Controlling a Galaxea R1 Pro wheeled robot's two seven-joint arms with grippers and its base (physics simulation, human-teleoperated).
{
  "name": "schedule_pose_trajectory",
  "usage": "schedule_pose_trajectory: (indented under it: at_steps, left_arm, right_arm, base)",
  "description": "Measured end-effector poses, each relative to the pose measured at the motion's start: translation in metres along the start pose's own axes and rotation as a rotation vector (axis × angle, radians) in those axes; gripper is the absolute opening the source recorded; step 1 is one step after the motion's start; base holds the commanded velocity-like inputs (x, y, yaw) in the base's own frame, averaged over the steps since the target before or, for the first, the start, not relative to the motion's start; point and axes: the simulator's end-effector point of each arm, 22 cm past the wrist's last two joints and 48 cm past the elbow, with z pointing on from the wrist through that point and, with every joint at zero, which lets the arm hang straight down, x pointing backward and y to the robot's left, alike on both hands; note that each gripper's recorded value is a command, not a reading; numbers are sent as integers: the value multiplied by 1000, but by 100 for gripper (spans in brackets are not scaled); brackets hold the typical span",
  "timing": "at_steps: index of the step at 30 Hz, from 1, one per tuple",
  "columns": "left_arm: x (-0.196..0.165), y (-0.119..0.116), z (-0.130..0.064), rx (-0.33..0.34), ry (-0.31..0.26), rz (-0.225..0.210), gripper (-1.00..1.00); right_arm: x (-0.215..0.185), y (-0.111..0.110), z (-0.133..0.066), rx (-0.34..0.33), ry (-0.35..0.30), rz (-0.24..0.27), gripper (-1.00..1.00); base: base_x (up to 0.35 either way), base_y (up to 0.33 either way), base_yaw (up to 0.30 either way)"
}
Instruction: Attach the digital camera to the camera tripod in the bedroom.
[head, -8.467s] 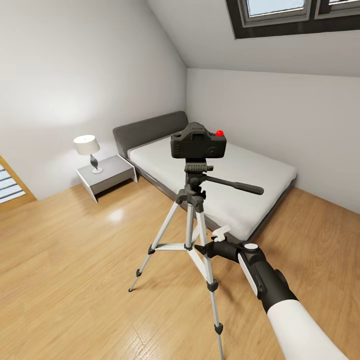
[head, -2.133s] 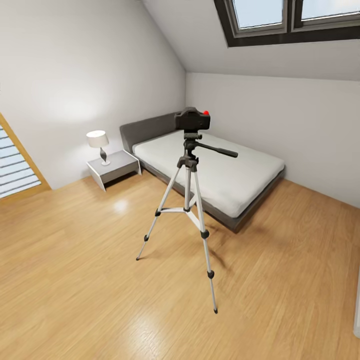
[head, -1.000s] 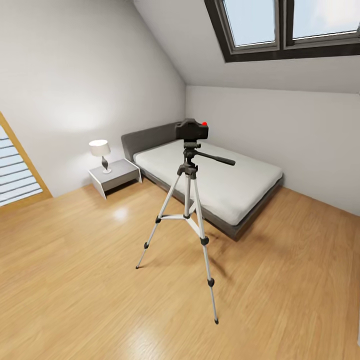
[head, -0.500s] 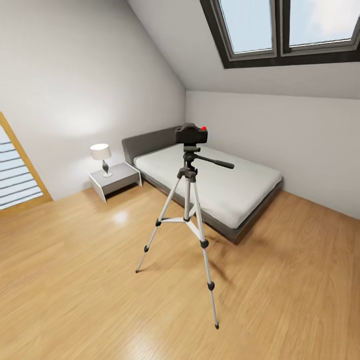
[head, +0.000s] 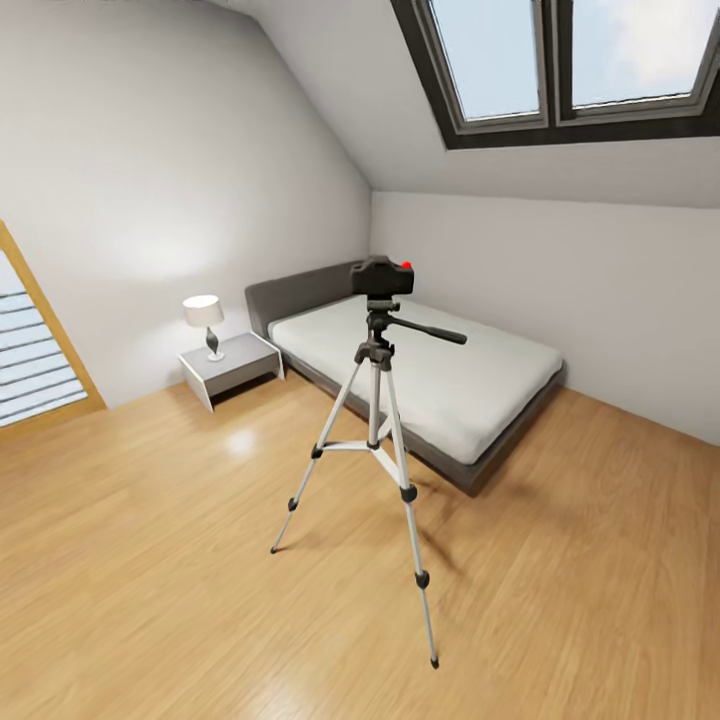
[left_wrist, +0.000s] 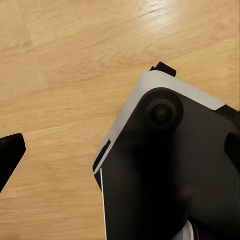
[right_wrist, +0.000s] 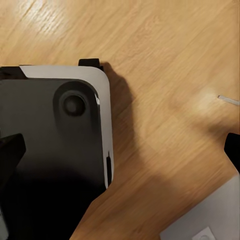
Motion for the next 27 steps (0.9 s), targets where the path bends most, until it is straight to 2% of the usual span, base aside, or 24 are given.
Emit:
schedule_pose_trajectory:
  at_steps: [27]
  left_arm:
    - [-16,-7,-5,20,-39,-8,100]
  right_arm:
    - [-14,2,-4,-3,-40,2,100]
  base:
    - [0,0,0]
